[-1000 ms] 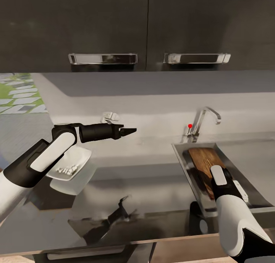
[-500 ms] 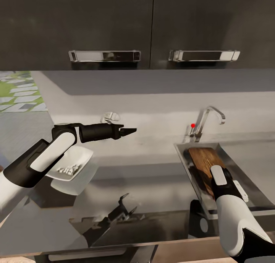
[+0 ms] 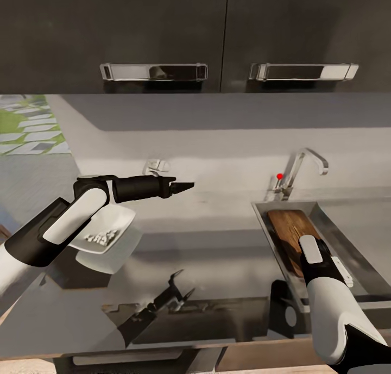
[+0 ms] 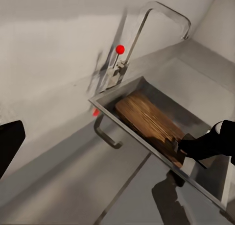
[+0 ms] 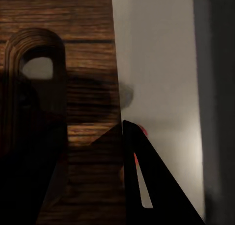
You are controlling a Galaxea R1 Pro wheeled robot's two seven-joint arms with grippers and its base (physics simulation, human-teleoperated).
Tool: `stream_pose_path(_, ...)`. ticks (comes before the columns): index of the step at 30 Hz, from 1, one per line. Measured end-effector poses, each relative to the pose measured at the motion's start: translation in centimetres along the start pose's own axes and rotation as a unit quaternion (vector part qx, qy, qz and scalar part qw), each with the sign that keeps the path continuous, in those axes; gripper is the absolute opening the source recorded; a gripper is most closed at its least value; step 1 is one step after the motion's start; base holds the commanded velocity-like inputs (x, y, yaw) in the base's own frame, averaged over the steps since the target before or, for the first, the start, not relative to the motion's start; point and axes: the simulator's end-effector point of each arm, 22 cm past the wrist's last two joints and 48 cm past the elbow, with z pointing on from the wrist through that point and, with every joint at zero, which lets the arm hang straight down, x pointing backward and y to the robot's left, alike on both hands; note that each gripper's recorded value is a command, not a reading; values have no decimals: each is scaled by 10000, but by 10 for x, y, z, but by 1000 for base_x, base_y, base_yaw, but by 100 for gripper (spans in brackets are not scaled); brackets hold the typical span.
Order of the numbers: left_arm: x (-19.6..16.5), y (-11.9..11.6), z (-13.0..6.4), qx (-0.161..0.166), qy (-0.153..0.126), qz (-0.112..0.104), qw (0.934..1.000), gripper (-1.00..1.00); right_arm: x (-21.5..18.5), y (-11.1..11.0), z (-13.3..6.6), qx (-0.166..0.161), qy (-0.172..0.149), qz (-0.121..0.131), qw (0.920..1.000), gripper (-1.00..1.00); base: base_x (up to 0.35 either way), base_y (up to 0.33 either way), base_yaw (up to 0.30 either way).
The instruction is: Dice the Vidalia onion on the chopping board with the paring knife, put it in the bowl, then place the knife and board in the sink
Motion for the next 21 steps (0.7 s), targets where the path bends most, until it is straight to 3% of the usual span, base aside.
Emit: stream_pose_path(21,10,7,6,9,60,-86,9999,100,6,-4,9,90,2,-56,9999,-100,0,0,42)
